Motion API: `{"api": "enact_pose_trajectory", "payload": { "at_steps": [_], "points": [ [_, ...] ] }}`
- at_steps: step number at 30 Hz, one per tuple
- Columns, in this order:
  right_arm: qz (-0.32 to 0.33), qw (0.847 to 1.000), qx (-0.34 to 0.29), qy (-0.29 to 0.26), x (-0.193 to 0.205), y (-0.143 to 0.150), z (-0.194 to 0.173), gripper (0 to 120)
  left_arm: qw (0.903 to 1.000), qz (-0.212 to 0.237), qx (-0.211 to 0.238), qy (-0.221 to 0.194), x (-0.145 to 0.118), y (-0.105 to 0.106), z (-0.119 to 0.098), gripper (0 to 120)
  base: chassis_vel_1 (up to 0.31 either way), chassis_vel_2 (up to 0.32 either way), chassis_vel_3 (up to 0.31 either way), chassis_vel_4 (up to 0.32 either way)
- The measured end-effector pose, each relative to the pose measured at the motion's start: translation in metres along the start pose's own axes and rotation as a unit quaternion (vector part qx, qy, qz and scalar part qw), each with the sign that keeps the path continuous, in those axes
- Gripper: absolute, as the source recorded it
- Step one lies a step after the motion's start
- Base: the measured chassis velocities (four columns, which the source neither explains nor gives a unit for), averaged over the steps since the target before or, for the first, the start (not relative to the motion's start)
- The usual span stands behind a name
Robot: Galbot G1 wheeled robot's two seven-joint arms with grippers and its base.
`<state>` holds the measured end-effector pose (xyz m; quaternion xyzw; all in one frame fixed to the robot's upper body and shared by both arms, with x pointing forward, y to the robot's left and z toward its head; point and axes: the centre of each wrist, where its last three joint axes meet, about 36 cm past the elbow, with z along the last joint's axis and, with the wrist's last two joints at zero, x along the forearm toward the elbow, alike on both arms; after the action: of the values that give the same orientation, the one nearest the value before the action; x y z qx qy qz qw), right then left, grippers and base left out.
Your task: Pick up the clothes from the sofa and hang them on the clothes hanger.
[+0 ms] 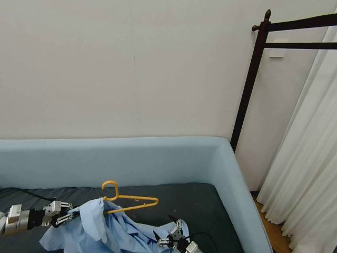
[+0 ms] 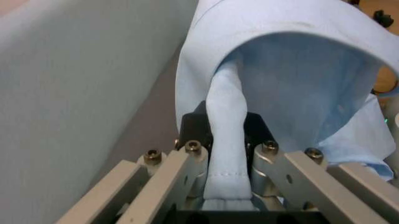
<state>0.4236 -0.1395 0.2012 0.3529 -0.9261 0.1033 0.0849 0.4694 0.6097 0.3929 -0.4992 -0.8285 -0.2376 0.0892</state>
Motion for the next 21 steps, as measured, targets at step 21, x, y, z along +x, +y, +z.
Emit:
{"api": "enact_pose_trajectory", "payload": {
  "at_steps": [21],
  "points": [
    [-0.021, 0.995, 0.083, 0.058, 0.006, -0.001, 0.021, 86, 0.9996, -0.020, -0.009, 0.018, 0.001, -0.003, 0.022, 7, 0.000, 0.000, 0.000, 0.000]
  ]
}}
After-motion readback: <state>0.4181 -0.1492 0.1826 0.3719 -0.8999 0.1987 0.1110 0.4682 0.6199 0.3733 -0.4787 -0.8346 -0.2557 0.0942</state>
